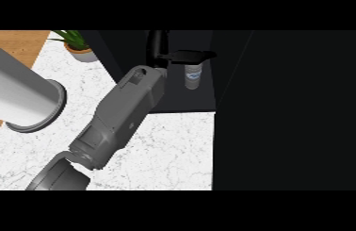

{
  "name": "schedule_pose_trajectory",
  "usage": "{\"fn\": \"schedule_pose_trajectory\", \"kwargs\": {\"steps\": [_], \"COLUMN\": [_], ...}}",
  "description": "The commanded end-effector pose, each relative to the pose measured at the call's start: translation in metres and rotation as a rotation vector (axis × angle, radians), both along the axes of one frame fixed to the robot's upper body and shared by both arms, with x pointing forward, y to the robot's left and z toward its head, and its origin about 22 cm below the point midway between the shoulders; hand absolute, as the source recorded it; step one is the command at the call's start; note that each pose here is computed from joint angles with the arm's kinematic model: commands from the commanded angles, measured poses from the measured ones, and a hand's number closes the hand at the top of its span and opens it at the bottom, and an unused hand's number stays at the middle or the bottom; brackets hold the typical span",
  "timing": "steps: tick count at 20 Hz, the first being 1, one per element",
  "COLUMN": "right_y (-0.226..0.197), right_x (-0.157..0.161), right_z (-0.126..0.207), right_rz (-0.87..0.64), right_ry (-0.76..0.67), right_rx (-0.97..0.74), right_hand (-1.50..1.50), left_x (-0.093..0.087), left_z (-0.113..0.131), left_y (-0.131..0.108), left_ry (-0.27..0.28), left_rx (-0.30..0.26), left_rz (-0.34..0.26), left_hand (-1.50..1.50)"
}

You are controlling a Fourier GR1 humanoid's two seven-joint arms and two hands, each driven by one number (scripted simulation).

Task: Pick up the bottled water, place it into the cabinet and close the cabinet

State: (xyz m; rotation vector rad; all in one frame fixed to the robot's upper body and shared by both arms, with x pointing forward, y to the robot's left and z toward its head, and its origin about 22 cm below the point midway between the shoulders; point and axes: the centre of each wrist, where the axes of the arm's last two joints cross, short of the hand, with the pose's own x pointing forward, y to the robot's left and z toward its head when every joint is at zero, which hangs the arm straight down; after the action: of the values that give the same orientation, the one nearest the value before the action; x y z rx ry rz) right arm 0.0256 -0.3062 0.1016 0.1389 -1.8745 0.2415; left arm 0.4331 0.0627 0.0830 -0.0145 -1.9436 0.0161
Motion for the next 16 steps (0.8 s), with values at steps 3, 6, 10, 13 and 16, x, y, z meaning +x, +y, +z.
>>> {"fn": "schedule_pose_trajectory", "kwargs": {"steps": [3, 6, 10, 13, 16], "right_y": [0.015, 0.007, 0.012, 0.017, 0.019], "right_x": [0.001, -0.005, 0.002, -0.005, 0.002], "right_z": [0.028, 0.031, 0.017, 0.025, 0.031], "right_rz": [0.006, 0.017, 0.046, 0.024, 0.029], "right_ry": [-0.056, -0.04, -0.033, -0.04, -0.033], "right_rx": [0.033, 0.031, 0.025, 0.026, 0.024], "right_hand": [-1.5, -1.5, -1.5, -1.5, -1.5], "left_x": [-0.015, -0.024, -0.043, -0.068, -0.095], "left_z": [-0.014, 0.005, -0.007, -0.018, -0.024], "left_y": [-0.001, -0.018, -0.018, -0.018, -0.023], "left_ry": [0.021, -0.001, 0.041, 0.044, 0.023], "left_rx": [-0.069, -0.075, -0.098, -0.15, -0.169], "left_rz": [-0.096, -0.129, -0.192, -0.195, -0.222], "left_hand": [-1.5, -1.5, -1.5, -1.5, -1.5]}}
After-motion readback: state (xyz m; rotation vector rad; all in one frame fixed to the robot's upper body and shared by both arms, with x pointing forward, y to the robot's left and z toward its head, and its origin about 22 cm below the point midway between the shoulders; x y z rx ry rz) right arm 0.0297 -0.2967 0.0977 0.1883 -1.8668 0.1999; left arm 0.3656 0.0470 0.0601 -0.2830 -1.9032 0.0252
